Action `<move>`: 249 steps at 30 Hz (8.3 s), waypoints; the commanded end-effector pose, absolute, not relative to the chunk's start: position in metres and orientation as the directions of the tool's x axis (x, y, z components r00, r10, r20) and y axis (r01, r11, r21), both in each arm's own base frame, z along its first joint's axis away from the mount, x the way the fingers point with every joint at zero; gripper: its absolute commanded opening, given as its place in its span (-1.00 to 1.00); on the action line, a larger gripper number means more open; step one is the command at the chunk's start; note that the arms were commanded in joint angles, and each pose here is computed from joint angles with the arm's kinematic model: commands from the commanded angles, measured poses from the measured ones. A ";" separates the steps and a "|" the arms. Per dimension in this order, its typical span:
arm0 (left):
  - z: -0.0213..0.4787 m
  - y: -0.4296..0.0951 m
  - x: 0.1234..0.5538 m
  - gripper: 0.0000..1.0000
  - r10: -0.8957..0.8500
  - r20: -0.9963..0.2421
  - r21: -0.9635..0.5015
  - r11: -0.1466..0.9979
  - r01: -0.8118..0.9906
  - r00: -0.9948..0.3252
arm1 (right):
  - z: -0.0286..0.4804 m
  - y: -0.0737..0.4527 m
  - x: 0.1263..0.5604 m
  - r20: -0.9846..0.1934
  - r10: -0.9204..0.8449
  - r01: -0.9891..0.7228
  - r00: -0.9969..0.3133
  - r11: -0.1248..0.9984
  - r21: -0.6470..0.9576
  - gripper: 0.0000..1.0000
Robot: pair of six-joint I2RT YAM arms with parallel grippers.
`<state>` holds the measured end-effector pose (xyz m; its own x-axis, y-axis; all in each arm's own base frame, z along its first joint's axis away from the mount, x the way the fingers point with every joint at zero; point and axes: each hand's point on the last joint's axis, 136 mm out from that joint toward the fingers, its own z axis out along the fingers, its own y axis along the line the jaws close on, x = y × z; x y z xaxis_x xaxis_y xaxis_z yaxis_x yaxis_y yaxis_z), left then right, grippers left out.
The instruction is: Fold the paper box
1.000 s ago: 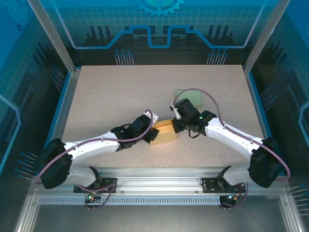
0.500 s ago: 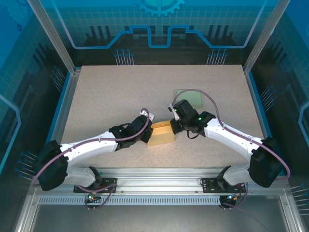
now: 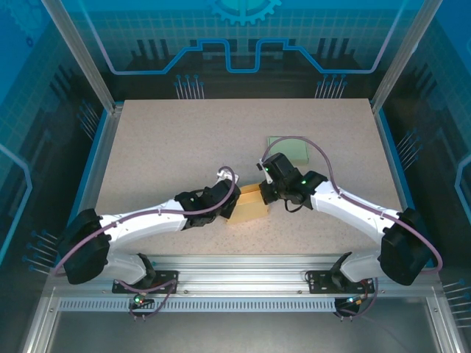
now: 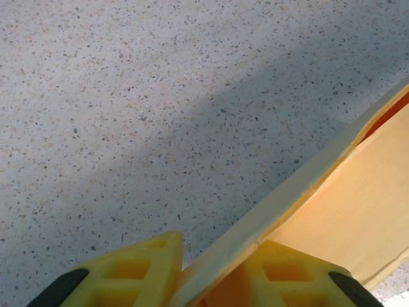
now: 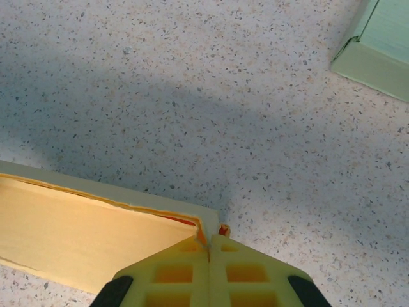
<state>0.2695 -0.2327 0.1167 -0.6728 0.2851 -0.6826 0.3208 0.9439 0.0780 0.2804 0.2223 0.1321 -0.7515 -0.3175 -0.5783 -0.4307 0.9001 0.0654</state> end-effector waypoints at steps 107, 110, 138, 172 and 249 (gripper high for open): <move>0.159 -0.254 0.288 -0.41 0.002 -0.833 -0.186 0.941 0.284 -0.554 | 0.101 0.173 0.281 -0.806 -0.082 -0.161 -0.586 0.987 0.017 -1.00; 0.156 -0.258 0.291 -0.42 0.002 -0.830 -0.189 0.940 0.284 -0.558 | 0.100 0.173 0.281 -0.805 -0.083 -0.160 -0.588 0.987 0.015 -1.00; 0.153 -0.282 0.294 -1.00 -0.081 -0.783 -0.314 0.907 0.279 -0.617 | 0.097 0.173 0.280 -0.805 -0.085 -0.165 -0.587 0.986 0.016 -1.00; 0.106 -0.279 0.271 -1.00 -0.144 -0.695 -0.408 0.885 0.223 -0.704 | 0.082 0.179 0.276 -0.802 -0.110 -0.176 -0.587 0.984 -0.006 -1.00; 0.069 -0.253 0.273 -0.38 -0.371 -0.653 -0.508 0.861 0.019 -0.660 | 0.099 0.189 0.243 -0.823 -0.194 -0.256 -0.534 0.965 -0.061 -0.22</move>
